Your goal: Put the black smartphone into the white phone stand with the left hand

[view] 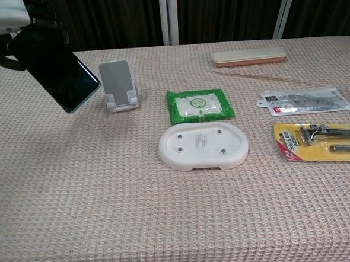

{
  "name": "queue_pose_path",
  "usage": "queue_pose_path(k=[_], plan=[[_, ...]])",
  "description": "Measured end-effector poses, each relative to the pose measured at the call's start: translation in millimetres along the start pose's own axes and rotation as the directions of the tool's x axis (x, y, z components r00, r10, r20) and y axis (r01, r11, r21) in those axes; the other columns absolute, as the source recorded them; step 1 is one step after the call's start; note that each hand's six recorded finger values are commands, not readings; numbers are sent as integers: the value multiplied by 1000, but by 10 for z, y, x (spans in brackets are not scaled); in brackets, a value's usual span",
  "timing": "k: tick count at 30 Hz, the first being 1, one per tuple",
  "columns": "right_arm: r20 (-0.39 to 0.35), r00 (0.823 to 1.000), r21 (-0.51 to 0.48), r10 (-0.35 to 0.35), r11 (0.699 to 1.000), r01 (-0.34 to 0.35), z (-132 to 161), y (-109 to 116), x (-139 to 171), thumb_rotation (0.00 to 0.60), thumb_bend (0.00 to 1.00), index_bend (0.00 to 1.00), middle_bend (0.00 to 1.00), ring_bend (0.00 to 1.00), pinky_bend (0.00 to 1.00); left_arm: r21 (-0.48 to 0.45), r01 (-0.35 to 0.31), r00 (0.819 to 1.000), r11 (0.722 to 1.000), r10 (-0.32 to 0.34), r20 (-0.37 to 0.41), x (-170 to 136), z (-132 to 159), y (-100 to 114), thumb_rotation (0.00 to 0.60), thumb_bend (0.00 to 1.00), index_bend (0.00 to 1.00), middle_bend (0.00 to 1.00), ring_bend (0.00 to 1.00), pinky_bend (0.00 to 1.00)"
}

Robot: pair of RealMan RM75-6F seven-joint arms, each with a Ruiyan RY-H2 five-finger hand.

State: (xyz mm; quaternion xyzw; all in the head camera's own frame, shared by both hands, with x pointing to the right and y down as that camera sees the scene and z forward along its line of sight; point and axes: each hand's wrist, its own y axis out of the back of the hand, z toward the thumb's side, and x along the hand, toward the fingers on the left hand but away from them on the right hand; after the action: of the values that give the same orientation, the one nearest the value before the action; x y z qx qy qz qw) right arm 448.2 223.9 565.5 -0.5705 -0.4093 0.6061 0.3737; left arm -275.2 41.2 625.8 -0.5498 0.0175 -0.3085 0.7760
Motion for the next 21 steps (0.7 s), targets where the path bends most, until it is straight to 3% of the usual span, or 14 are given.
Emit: queue_pose_path(k=[5, 8, 12, 15, 19, 21], plan=[[2, 1000, -6, -7, 1000, 7, -14, 12, 1, 600, 213, 0, 0, 0, 0, 241, -50, 998, 969, 42, 40, 155, -163, 250, 600, 364, 598, 630, 512, 566], [3, 1000, -10, -7, 1000, 7, -26, 9, 2, 600, 213, 0, 0, 0, 0, 360, -77, 997, 930, 64, 49, 250, -180, 351, 600, 364, 594, 625, 512, 565], [4, 1000, -18, -9, 1000, 9, -44, 11, 8, 600, 213, 0, 0, 0, 0, 507, -100, 995, 856, 91, 43, 381, -83, 405, 600, 367, 591, 623, 511, 564], [10, 1000, -22, -14, 1000, 14, -77, 26, 17, 600, 212, 0, 0, 0, 0, 559, -128, 992, 819, 113, 61, 522, 119, 424, 600, 375, 593, 623, 512, 563], [23, 1000, -22, -17, 1000, 18, -143, 42, 29, 600, 213, 0, 0, 0, 0, 569, -153, 988, 808, 134, 76, 666, 301, 443, 600, 377, 593, 622, 512, 556], [28, 999, -23, -17, 1000, 18, -165, 41, 33, 600, 213, 0, 0, 0, 0, 595, -156, 988, 789, 127, 92, 726, 366, 431, 600, 378, 594, 623, 511, 556]])
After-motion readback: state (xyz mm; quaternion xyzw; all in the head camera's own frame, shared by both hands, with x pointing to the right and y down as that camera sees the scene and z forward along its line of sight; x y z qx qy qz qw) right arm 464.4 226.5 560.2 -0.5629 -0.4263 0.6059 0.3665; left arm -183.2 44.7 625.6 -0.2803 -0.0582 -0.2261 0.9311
